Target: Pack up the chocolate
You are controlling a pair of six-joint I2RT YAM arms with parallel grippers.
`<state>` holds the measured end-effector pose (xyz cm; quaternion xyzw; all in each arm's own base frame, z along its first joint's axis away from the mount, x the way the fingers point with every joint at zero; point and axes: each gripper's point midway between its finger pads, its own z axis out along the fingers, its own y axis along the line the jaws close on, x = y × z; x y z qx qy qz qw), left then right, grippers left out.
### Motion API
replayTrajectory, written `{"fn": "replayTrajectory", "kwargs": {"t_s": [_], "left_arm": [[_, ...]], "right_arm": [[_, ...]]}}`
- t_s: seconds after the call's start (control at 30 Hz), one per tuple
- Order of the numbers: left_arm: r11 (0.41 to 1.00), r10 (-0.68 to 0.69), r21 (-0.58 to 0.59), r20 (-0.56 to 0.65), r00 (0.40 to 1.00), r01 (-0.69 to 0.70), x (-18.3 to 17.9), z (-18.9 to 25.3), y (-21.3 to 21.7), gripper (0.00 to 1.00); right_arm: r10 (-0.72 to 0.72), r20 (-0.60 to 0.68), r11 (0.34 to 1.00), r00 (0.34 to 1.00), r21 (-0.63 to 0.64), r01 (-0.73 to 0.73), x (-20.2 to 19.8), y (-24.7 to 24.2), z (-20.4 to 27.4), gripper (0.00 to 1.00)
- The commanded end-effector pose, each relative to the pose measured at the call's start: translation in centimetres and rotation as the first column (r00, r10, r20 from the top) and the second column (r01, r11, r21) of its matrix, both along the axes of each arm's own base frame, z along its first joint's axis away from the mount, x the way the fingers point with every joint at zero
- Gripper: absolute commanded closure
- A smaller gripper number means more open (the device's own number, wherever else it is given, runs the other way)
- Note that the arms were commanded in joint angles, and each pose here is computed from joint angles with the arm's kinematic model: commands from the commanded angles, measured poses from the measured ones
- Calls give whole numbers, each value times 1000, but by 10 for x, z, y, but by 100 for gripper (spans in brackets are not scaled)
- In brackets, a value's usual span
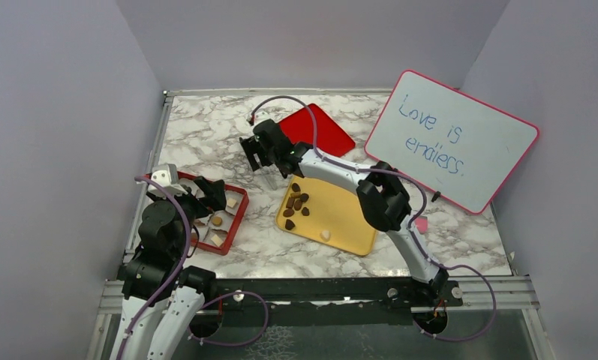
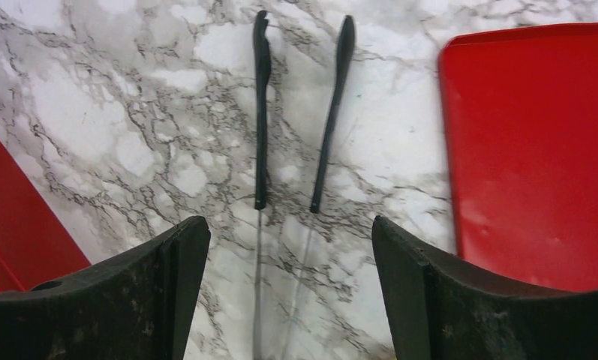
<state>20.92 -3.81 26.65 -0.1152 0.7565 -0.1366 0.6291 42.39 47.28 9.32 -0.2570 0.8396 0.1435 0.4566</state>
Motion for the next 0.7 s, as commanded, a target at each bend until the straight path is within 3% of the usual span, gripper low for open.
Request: {"fn": "replayTrajectory", "kwargs": {"t_s": [0.0, 0.13, 0.4, 0.67], "left_arm": [[1000, 8, -2, 2, 1000, -8, 3, -1, 0, 1], [1000, 10, -3, 1, 1000, -10, 3, -1, 0, 1], [1000, 8, 2, -14, 1000, -8, 5, -5, -1, 1], [1000, 10, 0, -12, 1000, -10, 5, -5, 0, 1]], "right_arm": [[14, 27, 999, 1000, -49, -12, 4, -29, 27, 14], [6, 36, 994, 999, -111, -2, 8, -57, 21, 15], [-56, 23, 984, 998, -169, 59, 29, -105, -1, 43], [-54, 15, 977, 998, -208, 56, 43, -119, -18, 60]]}}
